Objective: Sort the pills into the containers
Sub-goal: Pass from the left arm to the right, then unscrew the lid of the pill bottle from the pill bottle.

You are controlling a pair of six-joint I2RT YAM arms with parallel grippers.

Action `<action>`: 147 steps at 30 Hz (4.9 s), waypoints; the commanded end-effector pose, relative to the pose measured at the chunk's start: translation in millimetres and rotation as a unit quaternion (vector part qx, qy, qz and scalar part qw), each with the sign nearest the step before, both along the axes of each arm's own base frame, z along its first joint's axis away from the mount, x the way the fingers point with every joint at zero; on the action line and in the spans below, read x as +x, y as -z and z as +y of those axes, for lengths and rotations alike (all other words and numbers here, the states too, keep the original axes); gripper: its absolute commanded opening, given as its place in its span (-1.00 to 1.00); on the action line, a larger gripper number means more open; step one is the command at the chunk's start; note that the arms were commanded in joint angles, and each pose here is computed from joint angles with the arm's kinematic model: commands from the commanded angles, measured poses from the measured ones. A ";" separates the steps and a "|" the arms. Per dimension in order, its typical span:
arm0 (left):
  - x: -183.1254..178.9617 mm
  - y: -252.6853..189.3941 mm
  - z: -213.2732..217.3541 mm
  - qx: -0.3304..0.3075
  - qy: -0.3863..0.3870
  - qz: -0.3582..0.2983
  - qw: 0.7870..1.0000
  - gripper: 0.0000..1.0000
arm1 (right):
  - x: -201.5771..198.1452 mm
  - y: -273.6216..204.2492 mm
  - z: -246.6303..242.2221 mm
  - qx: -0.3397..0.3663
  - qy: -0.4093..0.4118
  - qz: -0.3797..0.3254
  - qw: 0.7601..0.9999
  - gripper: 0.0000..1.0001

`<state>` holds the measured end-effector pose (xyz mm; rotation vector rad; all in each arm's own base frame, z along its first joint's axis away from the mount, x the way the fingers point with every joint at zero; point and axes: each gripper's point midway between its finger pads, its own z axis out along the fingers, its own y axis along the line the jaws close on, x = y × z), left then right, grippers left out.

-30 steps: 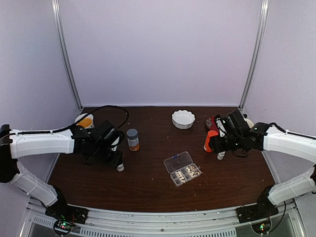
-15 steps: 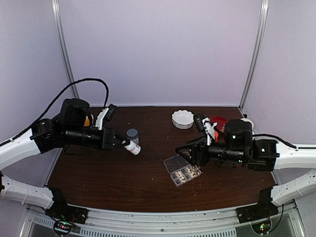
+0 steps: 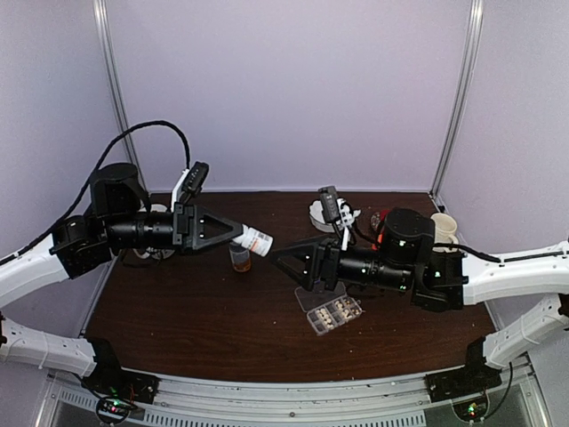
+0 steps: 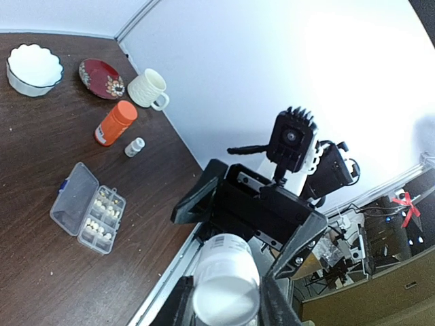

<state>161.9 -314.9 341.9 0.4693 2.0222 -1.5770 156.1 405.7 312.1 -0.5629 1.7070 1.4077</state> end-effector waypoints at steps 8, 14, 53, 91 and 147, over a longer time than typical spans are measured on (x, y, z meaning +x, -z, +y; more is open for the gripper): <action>-10.3 -32.0 -7.9 -0.074 0.036 -0.019 0.996 -0.79 | -15.6 -68.7 27.1 0.108 -0.072 0.001 0.992 0.22; -13.1 -35.6 -4.5 -0.079 0.036 -0.024 0.996 -0.80 | -20.5 -69.1 30.4 0.112 -0.090 0.006 0.990 0.33; 1.1 -8.7 12.2 -0.143 -0.045 0.108 0.983 0.13 | -7.5 -28.3 21.0 -0.110 -0.006 -0.269 0.957 -0.88; -58.0 -9.8 13.2 0.044 0.192 -0.758 0.622 0.52 | -51.1 -28.3 34.4 0.027 -0.214 0.001 0.976 -0.83; -5.5 -76.5 -16.7 0.018 0.074 -0.213 0.974 -1.00 | 1.6 -47.1 16.8 -0.107 -0.041 -0.385 0.916 -0.98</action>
